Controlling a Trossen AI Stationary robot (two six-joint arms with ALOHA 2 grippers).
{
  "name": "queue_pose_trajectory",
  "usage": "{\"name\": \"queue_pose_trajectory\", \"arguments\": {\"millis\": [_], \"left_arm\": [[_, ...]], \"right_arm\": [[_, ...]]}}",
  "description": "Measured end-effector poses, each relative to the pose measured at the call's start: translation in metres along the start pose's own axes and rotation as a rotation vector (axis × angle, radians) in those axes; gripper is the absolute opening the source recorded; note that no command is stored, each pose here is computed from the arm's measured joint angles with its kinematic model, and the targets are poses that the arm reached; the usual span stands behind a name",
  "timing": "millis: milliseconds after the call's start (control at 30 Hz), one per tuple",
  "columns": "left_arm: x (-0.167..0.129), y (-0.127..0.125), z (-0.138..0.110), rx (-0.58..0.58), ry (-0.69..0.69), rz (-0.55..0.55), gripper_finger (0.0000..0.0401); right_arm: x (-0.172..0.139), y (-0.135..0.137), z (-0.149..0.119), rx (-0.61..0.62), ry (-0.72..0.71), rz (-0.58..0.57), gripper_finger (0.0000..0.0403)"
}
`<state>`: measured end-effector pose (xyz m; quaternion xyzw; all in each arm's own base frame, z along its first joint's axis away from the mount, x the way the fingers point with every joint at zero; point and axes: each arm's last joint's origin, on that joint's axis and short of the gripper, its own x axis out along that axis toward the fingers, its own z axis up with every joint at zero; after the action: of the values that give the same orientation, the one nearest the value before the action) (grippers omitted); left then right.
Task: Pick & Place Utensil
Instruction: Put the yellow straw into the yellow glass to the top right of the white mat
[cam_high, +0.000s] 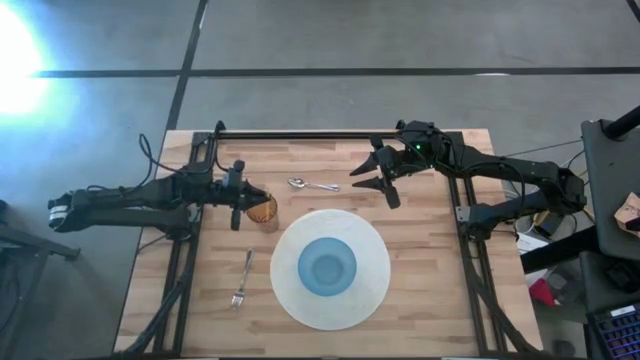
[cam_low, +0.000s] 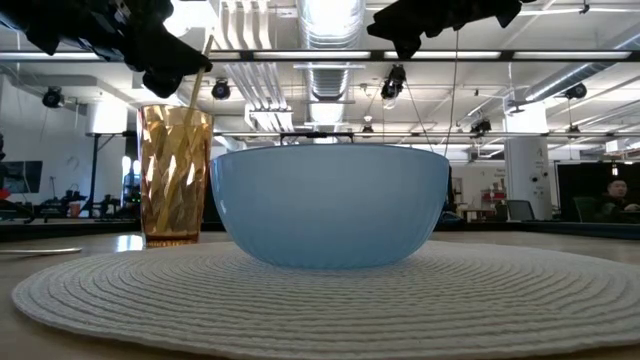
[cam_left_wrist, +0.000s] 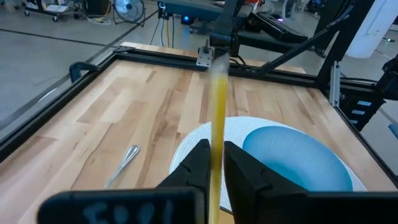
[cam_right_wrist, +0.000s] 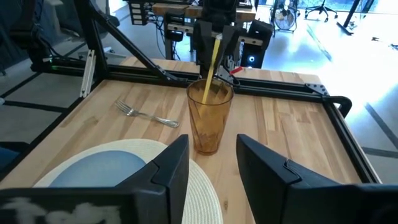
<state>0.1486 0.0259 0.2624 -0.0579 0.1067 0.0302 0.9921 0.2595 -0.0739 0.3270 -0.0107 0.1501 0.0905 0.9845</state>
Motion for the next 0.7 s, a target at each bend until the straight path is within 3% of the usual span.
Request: {"name": "queue_pose_trajectory", "arguments": {"millis": [300, 700], "left_arm": [[0.000, 0.000, 0.000, 0.024, -0.003, 0.000, 0.0110], [-0.007, -0.002, 0.019, 0.037, -0.026, 0.009, 0.0196]], "right_arm": [[0.000, 0.000, 0.000, 0.002, 0.000, 0.000, 0.0126], [0.000, -0.001, 0.000, 0.003, 0.003, -0.020, 0.0165]]}}
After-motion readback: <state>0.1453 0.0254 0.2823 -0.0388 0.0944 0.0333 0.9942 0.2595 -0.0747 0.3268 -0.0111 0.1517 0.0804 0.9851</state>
